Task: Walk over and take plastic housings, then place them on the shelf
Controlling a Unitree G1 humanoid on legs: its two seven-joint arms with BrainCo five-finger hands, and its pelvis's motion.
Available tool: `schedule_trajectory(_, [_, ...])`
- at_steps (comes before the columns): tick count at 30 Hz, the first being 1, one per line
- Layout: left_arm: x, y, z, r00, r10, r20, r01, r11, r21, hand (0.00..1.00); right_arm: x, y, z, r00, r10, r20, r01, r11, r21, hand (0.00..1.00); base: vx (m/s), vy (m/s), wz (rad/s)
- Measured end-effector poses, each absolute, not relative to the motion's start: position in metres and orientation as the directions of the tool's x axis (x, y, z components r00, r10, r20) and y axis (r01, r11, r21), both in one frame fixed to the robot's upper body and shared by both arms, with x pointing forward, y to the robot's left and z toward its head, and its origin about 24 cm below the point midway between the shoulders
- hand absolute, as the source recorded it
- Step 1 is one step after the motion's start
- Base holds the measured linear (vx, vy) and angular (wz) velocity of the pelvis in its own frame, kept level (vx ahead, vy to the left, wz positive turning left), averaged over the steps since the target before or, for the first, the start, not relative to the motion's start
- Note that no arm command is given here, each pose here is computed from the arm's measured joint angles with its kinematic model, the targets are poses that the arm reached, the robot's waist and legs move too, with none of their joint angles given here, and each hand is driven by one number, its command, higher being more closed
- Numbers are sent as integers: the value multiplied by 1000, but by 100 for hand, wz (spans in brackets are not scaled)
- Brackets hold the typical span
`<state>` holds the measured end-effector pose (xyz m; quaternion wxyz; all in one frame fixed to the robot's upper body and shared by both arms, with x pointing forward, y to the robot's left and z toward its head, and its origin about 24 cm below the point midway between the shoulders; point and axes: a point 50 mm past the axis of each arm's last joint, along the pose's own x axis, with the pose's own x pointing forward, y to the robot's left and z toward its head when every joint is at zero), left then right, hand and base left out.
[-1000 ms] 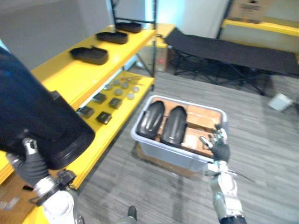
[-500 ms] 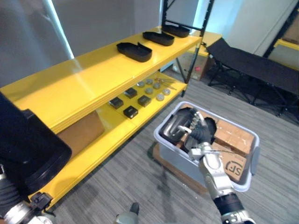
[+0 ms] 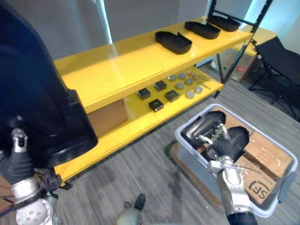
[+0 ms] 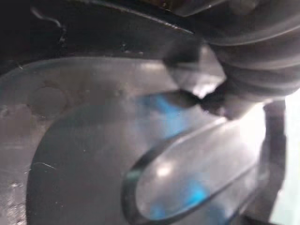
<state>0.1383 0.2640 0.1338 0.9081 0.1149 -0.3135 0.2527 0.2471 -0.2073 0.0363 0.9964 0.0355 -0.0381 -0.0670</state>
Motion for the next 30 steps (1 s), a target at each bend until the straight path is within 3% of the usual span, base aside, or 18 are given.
schedule_trajectory(6, [150, 252, 112, 741, 381, 553, -474, 880, 29, 100, 233, -227, 31, 982, -177, 61, 174, 984, 44, 0, -181, 3, 43])
schedule_trajectory(12, [145, 258, 114, 720, 409, 560, -512, 858, 33, 100, 235, -225, 39, 972, -191, 136, 186, 981, 50, 0, 30, 68, 6])
schedule_trajectory(22, [170, 267, 141, 679, 333, 655, -491, 869, 67, 100, 232, -235, 58, 915, -301, 268, 310, 951, 11, 0, 220, 72, 43])
schedule_trajectory(30, [187, 249, 134, 730, 295, 616, -407, 913, 44, 100, 220, -246, 72, 883, -324, 340, 347, 938, -7, 0, 234, -133, 69])
